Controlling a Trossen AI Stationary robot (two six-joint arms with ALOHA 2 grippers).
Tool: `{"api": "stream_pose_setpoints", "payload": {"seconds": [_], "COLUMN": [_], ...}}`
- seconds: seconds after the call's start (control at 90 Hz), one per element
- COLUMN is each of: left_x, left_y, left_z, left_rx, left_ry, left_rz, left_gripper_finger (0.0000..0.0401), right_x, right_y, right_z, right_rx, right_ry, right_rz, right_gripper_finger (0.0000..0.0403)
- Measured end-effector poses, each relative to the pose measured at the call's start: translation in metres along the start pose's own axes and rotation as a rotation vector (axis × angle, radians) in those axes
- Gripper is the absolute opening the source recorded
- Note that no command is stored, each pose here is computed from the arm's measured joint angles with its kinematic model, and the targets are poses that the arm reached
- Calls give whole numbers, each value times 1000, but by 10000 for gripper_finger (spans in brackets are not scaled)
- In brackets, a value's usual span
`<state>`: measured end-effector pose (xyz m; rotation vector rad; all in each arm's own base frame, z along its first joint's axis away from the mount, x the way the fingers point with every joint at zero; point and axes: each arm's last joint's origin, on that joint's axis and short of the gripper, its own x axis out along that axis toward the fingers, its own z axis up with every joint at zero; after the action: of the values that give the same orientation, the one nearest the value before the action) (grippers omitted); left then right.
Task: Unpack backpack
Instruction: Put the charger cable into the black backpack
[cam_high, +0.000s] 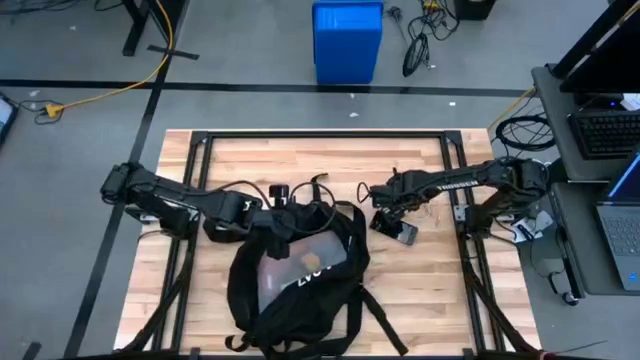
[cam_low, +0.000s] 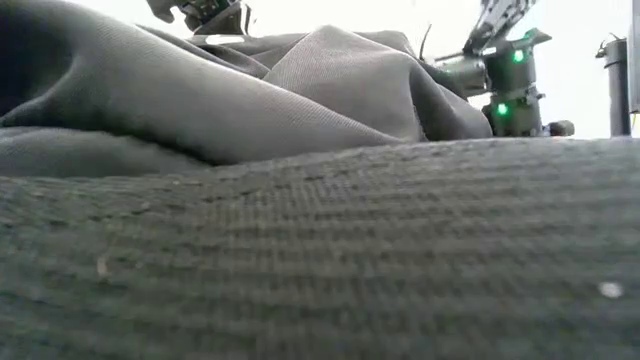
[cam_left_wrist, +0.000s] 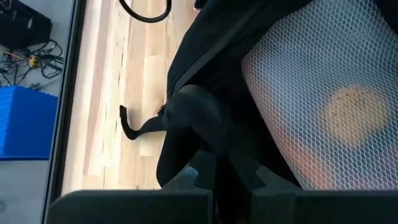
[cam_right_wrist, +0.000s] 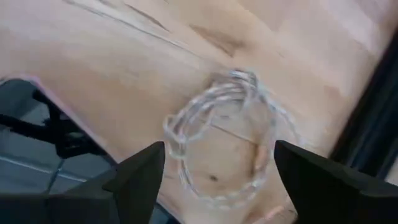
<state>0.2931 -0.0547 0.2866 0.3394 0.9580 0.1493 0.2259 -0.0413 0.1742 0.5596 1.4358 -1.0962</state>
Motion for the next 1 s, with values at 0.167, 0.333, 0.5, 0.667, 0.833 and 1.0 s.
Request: {"api": "stream_pose_setpoints", "payload": {"seconds": [0.167, 0.333, 0.5, 0.667, 0.833, 1.0], "left_x": [0, 0, 0, 0, 0, 0], "left_y": [0, 0, 0, 0, 0, 0], "left_z": [0, 0, 0, 0, 0, 0], "left_rx": [0, 8, 29, 29, 27, 26], "left_ry": [0, 0, 0, -1, -3, -4], "left_rz": [0, -1, -1, -1, -1, -1], "left_gripper_finger": [0, 0, 0, 0, 0, 0], "right_x": [14, 24, 42, 50, 51, 52], "right_y": [2, 4, -5, -7, -4, -2], "right_z": [0, 0, -5, -7, -5, -3], "right_rx": [18, 35, 128, 155, 118, 118], "right_ry": [15, -9, 12, 3, -26, -40], "right_rz": [75, 109, 98, 119, 146, 159], "right_gripper_finger": [290, 288, 261, 224, 176, 111]}}
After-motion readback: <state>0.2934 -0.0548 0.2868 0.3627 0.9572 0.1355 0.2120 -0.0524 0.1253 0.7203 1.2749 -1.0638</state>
